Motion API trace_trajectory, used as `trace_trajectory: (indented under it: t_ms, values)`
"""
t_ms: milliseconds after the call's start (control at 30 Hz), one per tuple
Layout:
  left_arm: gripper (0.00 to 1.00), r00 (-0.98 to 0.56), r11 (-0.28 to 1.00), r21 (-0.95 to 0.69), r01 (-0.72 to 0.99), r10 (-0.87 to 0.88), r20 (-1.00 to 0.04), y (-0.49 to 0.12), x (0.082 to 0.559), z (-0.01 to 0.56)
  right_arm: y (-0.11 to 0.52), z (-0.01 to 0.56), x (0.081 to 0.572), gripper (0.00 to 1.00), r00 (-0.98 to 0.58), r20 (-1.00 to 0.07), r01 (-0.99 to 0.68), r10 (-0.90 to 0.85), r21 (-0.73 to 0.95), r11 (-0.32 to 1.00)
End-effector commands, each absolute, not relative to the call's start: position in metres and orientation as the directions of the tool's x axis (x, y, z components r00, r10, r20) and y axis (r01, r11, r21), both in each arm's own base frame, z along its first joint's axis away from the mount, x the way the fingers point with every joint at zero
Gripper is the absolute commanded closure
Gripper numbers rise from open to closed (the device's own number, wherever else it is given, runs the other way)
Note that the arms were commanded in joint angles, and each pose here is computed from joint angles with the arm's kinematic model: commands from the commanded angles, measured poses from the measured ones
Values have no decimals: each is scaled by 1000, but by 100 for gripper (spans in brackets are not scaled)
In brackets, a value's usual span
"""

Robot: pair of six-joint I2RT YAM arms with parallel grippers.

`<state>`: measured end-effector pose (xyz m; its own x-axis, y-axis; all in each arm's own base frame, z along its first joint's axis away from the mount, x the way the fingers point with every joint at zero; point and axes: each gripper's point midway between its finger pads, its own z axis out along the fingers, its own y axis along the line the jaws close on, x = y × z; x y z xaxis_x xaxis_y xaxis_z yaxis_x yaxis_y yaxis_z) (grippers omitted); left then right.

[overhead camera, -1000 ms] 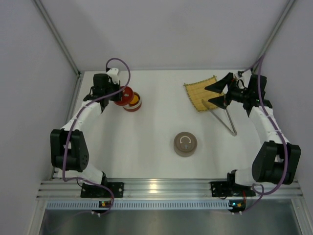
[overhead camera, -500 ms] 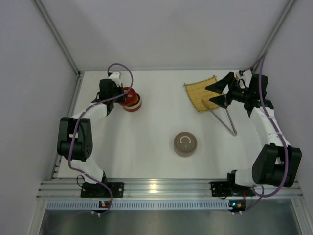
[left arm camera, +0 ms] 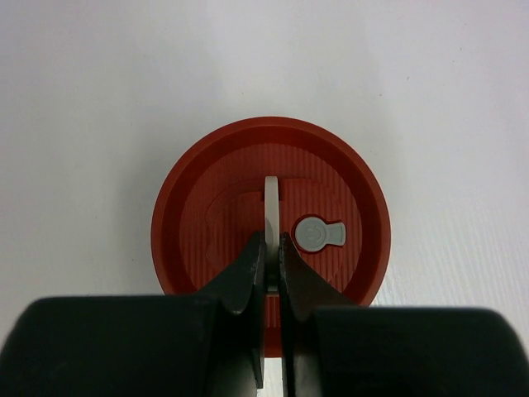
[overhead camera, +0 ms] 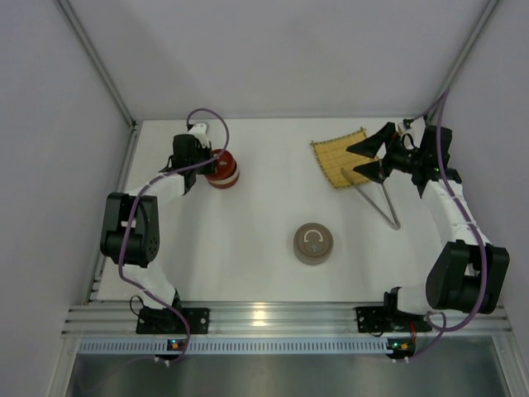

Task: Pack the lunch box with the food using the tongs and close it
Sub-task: Close the box lid on the packing box.

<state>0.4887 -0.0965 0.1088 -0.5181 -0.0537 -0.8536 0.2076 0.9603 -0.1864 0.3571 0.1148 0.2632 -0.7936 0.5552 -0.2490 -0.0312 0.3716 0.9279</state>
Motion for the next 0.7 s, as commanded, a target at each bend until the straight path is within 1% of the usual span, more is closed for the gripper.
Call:
trace_trajectory:
  t_ms: [0,467,667]
  values:
    - [100,-424,949,-164,268,-37,-905,-111,507,138,109,270,361,1,-781,-274,-49,562,923,383]
    - [100,-434,946,-154,285,-16,-901,-120,507,134,110,265,361,1,-784,-264,-41,562,925,378]
    - [100,-464,945,-156,286,-6,-886,-121,506,122,110,266,362,1,-787,-260,-42,560,928,371]
